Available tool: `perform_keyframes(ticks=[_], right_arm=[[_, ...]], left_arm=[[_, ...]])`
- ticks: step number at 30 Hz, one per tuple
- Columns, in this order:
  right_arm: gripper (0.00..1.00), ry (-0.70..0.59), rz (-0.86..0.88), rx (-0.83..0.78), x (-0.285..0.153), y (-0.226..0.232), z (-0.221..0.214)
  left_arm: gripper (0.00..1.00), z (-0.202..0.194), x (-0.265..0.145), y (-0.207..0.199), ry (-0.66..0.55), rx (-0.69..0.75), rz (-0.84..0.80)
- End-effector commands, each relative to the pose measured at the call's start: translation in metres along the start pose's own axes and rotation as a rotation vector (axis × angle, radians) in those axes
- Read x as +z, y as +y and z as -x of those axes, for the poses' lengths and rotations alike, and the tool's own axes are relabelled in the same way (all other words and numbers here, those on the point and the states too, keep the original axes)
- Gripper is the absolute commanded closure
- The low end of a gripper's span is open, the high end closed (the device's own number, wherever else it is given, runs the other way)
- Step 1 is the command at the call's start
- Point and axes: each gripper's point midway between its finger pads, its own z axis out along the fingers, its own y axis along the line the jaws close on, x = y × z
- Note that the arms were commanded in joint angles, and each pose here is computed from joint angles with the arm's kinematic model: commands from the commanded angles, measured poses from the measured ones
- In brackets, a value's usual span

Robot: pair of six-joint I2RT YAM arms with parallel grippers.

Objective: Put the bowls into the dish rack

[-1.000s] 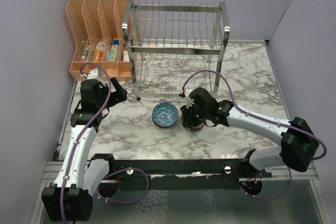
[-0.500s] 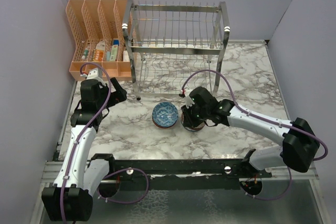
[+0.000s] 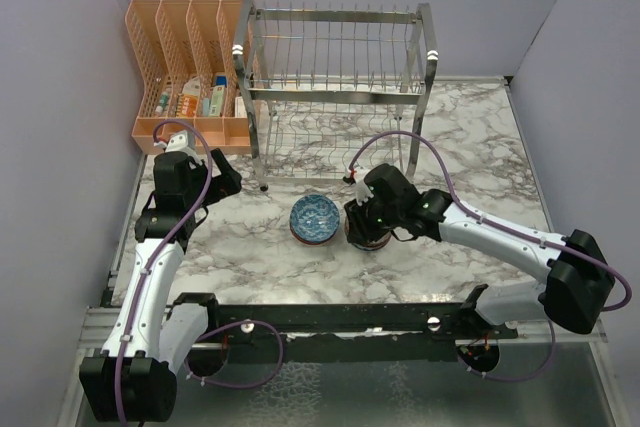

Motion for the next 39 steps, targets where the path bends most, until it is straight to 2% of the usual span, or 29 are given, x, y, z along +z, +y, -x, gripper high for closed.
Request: perform_keyframes(ticks=[1, 4, 8, 17, 24, 30, 33, 39], right_arm=[[0.58, -0.020, 0.037, -0.011, -0.005, 0.010, 0.008], [0.53, -0.024, 0.041, -0.013, -0.004, 0.010, 0.009], [0.53, -0.014, 0.043, -0.011, 0.000, 0.010, 0.007], [0.58, 0.018, 0.038, -0.007, 0.010, 0.007, 0.000], [0.71, -0.018, 0.043, -0.008, 0.003, 0.010, 0.008], [0.83, 0.004, 0.019, -0.002, 0.004, 0.005, 0.003], [0.97, -0.007, 0.005, 0.007, 0.001, 0.003, 0.004], [0.99, -0.106, -0.010, 0.000, -0.022, 0.006, 0.027]], left_arm=[[0.01, 0.002, -0.001, 0.004, -0.018, 0.006, 0.013], [0.01, 0.001, 0.000, 0.004, -0.014, 0.008, 0.015], [0.01, 0.001, 0.000, 0.004, -0.012, 0.010, 0.015], [0.01, 0.001, -0.001, 0.005, -0.010, 0.013, 0.018], [0.01, 0.001, -0.001, 0.005, -0.011, 0.013, 0.019], [0.01, 0.000, -0.001, 0.006, -0.008, 0.012, 0.024], [0.01, -0.001, -0.001, 0.007, -0.007, 0.011, 0.027], [0.01, -0.001, -0.002, 0.007, -0.008, 0.011, 0.027]])
